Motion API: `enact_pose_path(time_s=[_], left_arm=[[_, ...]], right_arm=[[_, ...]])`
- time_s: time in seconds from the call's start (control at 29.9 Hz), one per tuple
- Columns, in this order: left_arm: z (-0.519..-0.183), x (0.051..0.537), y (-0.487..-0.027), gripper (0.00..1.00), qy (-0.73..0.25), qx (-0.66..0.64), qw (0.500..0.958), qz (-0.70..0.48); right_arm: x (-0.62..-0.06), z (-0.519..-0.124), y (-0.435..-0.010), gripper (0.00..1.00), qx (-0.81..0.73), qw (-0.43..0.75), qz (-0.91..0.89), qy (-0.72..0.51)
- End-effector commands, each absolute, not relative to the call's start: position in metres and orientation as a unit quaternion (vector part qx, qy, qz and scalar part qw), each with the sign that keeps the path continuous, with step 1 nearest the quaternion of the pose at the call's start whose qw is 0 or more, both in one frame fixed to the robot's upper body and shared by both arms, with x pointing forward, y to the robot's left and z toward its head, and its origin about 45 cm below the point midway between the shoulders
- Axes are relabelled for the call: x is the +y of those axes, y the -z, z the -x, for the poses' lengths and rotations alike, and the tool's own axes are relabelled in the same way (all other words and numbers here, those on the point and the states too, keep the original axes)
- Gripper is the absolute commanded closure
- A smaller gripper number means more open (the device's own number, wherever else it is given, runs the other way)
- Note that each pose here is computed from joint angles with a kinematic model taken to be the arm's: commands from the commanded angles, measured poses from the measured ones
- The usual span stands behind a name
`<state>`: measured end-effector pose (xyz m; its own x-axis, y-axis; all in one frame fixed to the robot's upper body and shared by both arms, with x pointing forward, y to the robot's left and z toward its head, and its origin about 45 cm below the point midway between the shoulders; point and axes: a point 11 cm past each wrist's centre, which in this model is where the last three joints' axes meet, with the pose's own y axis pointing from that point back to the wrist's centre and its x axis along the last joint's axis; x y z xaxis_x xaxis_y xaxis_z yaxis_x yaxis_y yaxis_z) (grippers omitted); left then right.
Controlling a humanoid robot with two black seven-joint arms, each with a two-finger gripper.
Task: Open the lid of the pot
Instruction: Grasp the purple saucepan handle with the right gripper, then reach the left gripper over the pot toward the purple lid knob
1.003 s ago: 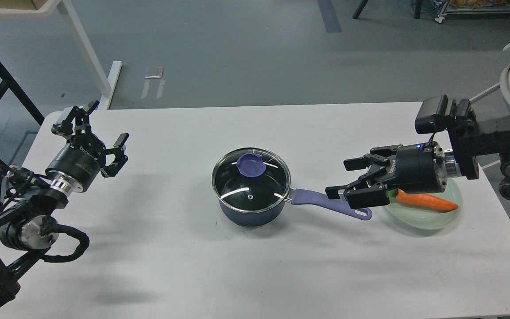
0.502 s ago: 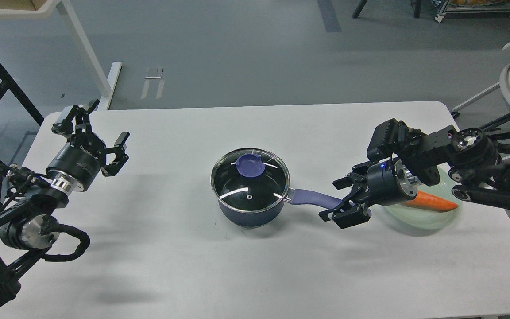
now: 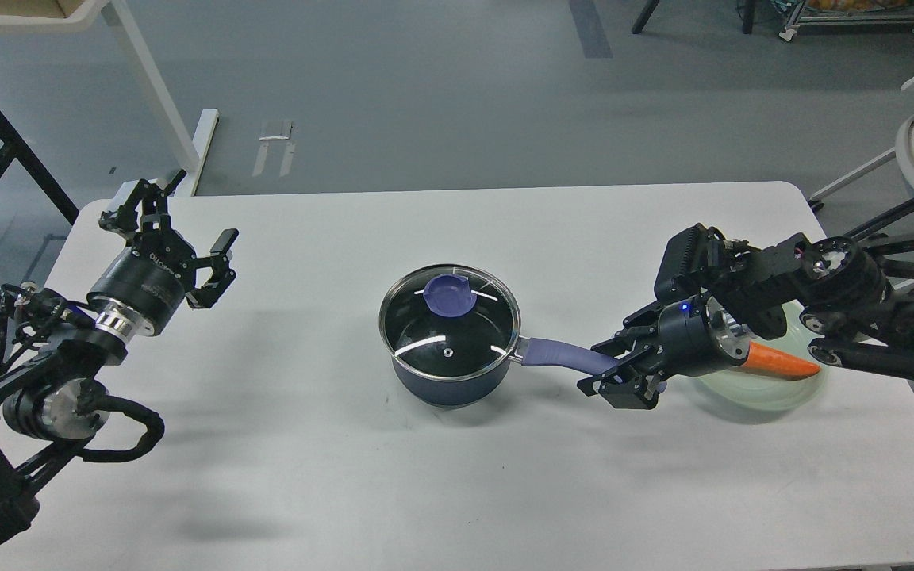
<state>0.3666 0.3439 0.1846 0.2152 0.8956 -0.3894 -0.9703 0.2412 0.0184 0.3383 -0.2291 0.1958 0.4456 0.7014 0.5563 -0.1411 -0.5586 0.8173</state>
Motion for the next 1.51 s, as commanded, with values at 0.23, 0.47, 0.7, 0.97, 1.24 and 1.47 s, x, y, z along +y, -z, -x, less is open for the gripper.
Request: enact_pose_path(time_s=[0.23, 0.47, 0.7, 0.97, 1.24, 1.47], left_arm=[[-0.386, 0.340, -0.217, 0.01, -0.570, 0.048, 0.818, 0.051], [-0.401, 0.274, -0.279, 0.01, -0.338, -0.185, 0.920, -0.075], [-0.394, 0.189, -0.286, 0.01, -0.153, -0.431, 0.864, -0.211], [-0.384, 0.149, -0.242, 0.01, -0.029, -0.609, 0.749, -0.262], [-0.401, 0.145, -0.213, 0.01, -0.015, -0.625, 0.722, -0.297], [-0.394, 0.152, -0.196, 0.01, 0.002, -0.613, 0.727, -0.310]], right_arm=[[-0.230, -0.338, -0.196, 0.67, 0.190, 0.430, -0.734, -0.490], [-0.231, -0.337, -0.194, 0.69, 0.194, 0.432, -0.734, -0.487], [-0.229, -0.337, -0.193, 0.69, 0.194, 0.430, -0.735, -0.487], [-0.229, -0.336, -0.192, 0.69, 0.194, 0.430, -0.736, -0.486], [-0.229, -0.336, -0.192, 0.69, 0.195, 0.429, -0.736, -0.486], [-0.229, -0.336, -0.192, 0.69, 0.194, 0.430, -0.736, -0.485]])
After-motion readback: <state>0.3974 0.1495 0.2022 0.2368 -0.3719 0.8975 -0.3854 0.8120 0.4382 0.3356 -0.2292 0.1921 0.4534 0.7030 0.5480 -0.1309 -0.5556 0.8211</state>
